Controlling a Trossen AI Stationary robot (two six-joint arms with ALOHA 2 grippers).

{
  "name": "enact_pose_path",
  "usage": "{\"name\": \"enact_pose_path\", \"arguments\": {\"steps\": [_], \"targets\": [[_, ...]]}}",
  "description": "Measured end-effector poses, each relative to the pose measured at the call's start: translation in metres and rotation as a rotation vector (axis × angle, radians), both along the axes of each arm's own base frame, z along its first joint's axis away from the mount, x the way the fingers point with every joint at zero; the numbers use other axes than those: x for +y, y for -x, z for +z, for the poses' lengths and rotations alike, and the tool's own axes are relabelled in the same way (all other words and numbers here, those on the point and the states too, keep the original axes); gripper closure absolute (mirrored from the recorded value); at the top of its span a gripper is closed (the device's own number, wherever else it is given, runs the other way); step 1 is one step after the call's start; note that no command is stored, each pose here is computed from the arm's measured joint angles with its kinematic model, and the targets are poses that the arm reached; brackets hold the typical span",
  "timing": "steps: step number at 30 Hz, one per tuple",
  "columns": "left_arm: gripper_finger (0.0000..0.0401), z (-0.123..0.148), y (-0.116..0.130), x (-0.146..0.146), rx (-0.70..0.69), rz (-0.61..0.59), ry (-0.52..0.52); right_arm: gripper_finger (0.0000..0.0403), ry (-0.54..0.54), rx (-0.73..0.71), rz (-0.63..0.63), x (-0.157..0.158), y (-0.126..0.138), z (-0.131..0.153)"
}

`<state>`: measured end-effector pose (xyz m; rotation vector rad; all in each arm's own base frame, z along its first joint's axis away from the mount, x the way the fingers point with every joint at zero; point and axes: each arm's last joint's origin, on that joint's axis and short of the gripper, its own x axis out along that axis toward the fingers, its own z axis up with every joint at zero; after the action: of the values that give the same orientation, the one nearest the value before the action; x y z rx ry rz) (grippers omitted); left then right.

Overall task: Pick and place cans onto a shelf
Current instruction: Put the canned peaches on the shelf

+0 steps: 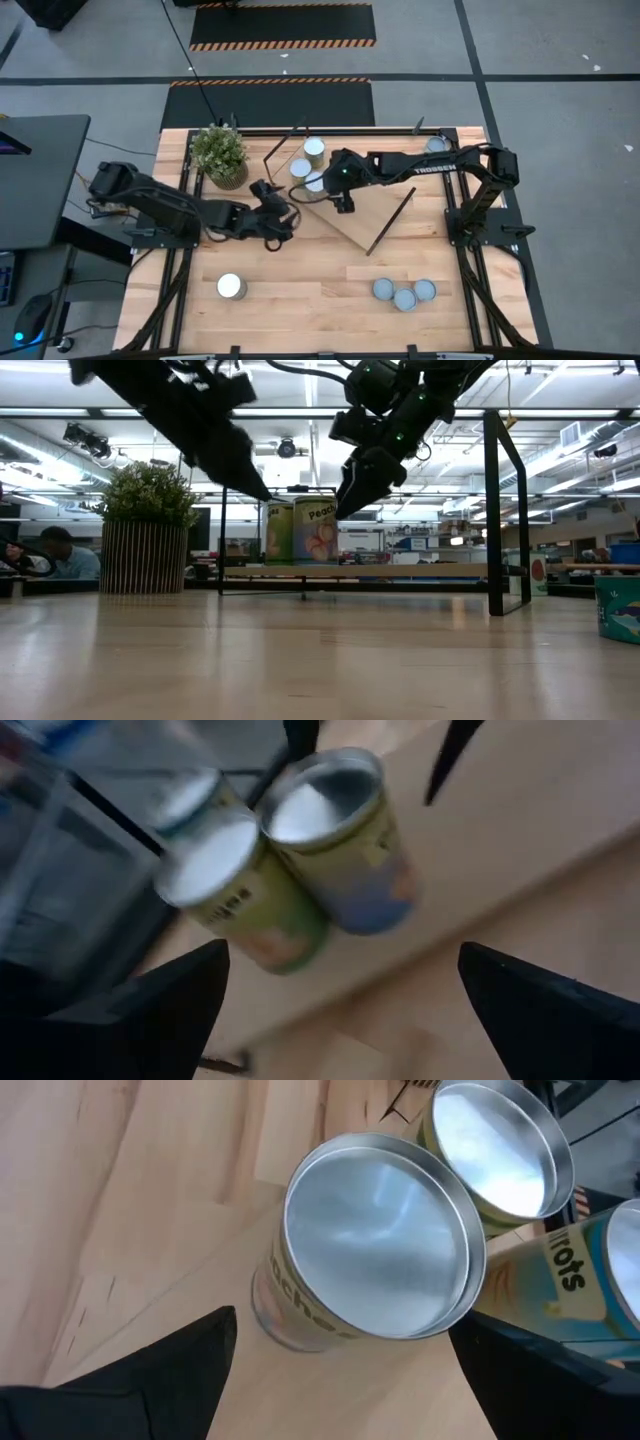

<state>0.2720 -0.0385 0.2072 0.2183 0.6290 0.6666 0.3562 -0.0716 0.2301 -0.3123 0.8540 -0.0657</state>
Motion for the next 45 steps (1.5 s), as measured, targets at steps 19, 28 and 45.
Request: {"name": "enact_pose_path", "arguments": {"steps": [19,28,45], "targets": [[0.0001,-0.017,-0.036,0.03,0.111,0.118,-0.265,0.003,-0.049,-0.001,0.016,0.006,0.0,-0.001],[0.0001,-0.016,-0.037,0.031,0.082,0.13,-0.249,0.003,-0.06,0.078,-0.008,0.025,0.003,-0.006],[0.0001,-0.017,-0.036,0.017,0.101,0.076,-0.261,0.003,0.078,0.066,-0.16,0.033,0.004,-0.001]]}}
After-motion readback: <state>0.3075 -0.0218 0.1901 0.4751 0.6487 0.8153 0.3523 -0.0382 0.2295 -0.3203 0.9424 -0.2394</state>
